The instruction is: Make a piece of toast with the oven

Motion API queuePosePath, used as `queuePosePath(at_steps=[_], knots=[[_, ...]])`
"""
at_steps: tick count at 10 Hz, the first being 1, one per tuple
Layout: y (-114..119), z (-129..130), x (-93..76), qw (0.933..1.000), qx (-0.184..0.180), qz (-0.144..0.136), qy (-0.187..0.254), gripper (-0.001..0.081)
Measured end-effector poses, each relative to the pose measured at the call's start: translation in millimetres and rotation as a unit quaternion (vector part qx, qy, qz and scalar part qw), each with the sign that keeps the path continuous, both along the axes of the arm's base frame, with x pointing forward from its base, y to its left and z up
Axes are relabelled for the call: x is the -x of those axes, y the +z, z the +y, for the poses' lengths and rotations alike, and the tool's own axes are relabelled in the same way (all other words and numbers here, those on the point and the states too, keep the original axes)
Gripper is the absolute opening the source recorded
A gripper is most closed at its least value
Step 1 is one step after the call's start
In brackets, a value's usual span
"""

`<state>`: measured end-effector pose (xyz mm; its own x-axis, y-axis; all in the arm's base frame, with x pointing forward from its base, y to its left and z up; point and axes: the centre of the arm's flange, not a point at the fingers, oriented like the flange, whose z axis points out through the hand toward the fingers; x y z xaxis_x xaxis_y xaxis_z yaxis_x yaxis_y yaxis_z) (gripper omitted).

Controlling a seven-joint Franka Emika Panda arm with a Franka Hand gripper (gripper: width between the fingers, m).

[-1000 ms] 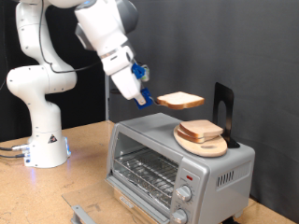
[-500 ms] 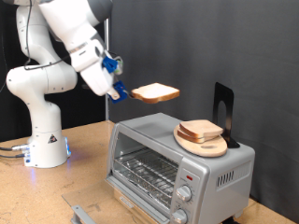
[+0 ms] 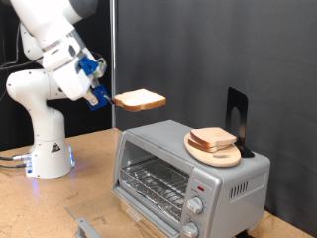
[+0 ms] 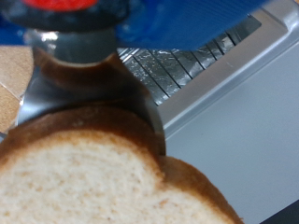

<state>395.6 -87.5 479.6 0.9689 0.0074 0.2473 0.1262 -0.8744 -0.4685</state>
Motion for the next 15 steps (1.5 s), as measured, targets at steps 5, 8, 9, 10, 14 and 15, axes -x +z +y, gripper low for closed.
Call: queuePosePath(at_steps=[5, 8, 9, 10, 14, 15], knots=[[-15, -6, 2.0, 0.9993, 0.011, -0.015, 0.034, 0.0365], [-42, -20, 0.7, 0.9991, 0.031, -0.014, 0.025, 0.0365], [-53, -25, -1.5, 0.999, 0.039, -0.006, 0.024, 0.0365], [-64, -29, -4.2, 0.9987, 0.044, 0.001, 0.025, 0.0365], [-102, -43, -14.3, 0.9978, 0.061, 0.01, 0.025, 0.0365], [-110, -46, -16.8, 0.9974, 0.067, 0.009, 0.024, 0.0365]])
